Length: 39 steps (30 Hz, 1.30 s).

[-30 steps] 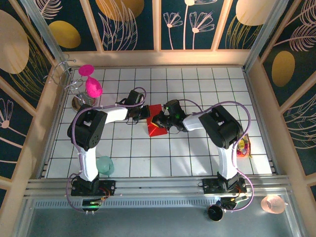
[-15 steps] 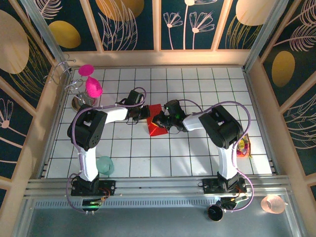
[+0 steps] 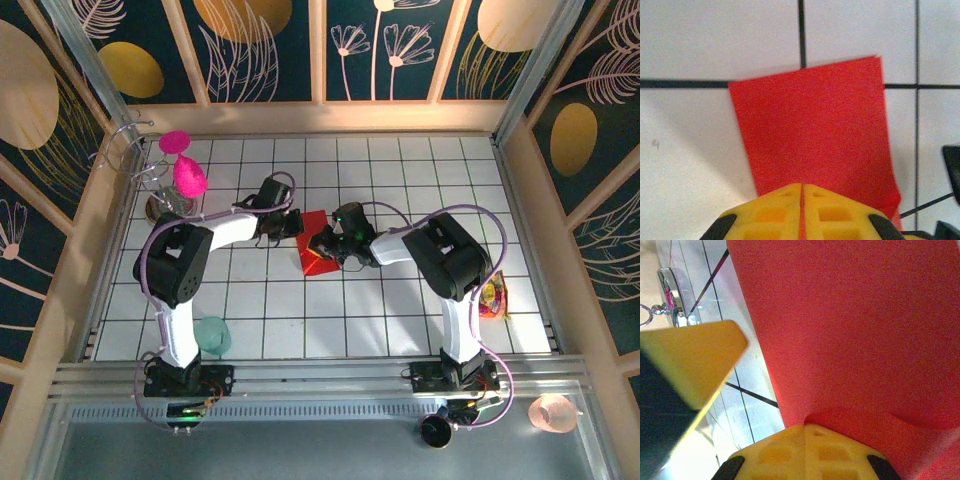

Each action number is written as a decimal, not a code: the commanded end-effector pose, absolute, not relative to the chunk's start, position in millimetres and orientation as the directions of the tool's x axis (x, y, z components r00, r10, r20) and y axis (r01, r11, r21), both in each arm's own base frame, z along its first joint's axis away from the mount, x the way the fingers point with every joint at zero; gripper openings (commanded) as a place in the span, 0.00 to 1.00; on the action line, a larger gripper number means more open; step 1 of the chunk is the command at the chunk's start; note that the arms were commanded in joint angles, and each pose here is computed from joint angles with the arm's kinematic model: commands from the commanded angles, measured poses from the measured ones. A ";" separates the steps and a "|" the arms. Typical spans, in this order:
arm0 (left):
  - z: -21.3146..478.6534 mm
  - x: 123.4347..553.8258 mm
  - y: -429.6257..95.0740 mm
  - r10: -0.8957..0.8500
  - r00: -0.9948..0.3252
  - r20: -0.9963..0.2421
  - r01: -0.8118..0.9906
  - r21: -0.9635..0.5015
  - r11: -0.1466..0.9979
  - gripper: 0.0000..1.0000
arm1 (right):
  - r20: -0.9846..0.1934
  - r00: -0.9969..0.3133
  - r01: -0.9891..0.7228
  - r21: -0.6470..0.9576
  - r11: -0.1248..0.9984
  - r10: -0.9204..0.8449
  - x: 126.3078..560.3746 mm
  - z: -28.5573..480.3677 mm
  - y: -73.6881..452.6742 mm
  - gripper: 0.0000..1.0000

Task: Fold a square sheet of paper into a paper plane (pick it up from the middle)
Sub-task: Fold the triangle a second time at the center of the table.

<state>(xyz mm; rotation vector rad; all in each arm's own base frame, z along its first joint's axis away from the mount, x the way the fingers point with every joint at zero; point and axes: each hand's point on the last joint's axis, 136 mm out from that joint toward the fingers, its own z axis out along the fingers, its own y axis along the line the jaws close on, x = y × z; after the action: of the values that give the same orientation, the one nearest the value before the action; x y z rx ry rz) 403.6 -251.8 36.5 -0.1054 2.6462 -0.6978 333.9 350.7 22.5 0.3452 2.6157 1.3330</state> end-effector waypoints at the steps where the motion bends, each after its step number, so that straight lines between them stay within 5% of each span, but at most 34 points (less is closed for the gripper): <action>1: 67.4 415.9 -248.1 -0.195 -0.889 -0.415 0.036 -0.488 0.872 0.10 | -0.024 -0.954 0.172 0.774 0.609 0.300 330.5 2.4 346.0 0.00; 26: 105.1 397.1 -188.9 -0.376 -0.808 -0.454 -0.084 -0.542 0.836 0.15 | -0.009 -0.951 0.193 0.762 0.618 0.308 329.8 0.2 343.8 0.39; 32: 111.5 390.9 -208.8 -0.343 -0.839 -0.423 -0.009 -0.620 0.785 0.14 | -0.008 -0.949 0.200 0.755 0.624 0.315 329.3 -2.3 340.8 0.34; 39: 85.1 364.4 -231.3 -0.288 -0.898 -0.333 0.010 -0.668 0.744 0.07 | 0.006 -0.949 0.217 0.736 0.642 0.314 326.5 -10.3 338.9 0.12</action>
<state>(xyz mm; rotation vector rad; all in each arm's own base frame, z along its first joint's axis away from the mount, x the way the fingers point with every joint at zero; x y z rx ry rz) 373.0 -214.2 86.1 -0.2569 2.5159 -0.8755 337.1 353.5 24.1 0.3798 2.6331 1.3317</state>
